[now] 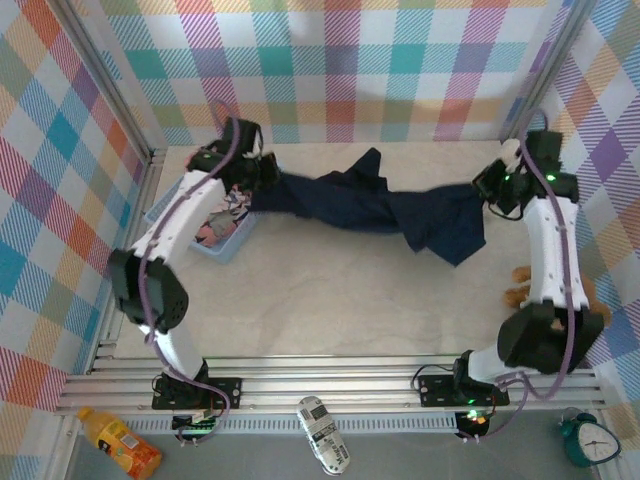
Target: Fold and stack the mixed laundry pile
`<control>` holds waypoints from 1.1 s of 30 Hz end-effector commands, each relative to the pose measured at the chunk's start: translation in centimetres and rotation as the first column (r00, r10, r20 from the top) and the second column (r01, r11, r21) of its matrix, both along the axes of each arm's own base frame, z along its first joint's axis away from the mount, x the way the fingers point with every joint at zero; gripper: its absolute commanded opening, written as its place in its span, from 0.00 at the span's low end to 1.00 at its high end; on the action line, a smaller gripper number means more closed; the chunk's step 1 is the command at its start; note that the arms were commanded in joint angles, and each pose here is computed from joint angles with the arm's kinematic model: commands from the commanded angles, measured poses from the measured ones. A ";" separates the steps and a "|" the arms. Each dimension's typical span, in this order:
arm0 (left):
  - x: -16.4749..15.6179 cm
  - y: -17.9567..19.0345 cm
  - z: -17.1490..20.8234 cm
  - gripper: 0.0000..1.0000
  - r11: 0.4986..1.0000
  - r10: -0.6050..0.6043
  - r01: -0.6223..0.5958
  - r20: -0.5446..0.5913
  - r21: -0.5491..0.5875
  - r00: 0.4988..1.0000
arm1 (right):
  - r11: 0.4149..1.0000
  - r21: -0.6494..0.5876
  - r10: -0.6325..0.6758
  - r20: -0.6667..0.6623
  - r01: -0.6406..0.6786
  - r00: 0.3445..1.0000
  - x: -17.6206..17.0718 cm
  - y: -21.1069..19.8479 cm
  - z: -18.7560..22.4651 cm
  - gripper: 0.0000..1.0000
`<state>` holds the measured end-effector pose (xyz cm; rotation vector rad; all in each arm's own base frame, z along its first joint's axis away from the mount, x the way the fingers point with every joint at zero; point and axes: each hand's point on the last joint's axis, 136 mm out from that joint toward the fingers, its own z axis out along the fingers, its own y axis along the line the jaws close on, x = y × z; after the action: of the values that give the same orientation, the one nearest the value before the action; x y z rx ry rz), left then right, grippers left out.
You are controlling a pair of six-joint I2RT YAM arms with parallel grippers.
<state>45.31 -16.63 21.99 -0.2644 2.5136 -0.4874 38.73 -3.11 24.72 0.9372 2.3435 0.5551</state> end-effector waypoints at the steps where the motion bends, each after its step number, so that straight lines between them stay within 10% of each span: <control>1: -1.8 0.0 -5.7 0.00 1.000 -0.001 0.005 -0.172 0.025 0.985 | 0.997 0.063 -0.041 -0.093 0.047 0.995 1.3 -0.7 -4.9 0.04; 5: -4.9 -0.9 -8.0 0.00 0.998 -0.046 0.055 -0.238 0.028 0.970 | 1.000 0.026 -0.012 -0.178 0.017 0.984 0.2 -0.8 -7.7 0.56; 7: -6.4 -1.4 -9.0 0.00 0.997 -0.061 0.070 -0.263 0.025 0.963 | 1.000 0.000 0.016 -0.187 -0.017 0.982 -1.3 -0.1 -7.8 0.64; 18: -7.5 -2.4 -11.8 0.00 1.000 -0.027 0.030 -0.297 0.007 0.955 | 0.971 0.015 0.230 -0.329 -0.238 0.916 -10.3 11.7 -15.2 0.65; 33: -7.8 -2.2 -13.7 0.00 1.000 0.008 -0.006 -0.317 0.008 0.948 | 0.913 -0.237 0.177 -0.505 -0.333 0.845 -7.9 9.9 -22.5 0.55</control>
<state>37.92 -18.82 8.70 -0.3565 2.8186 -0.4637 29.05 7.58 1.68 0.7082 2.9723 0.1189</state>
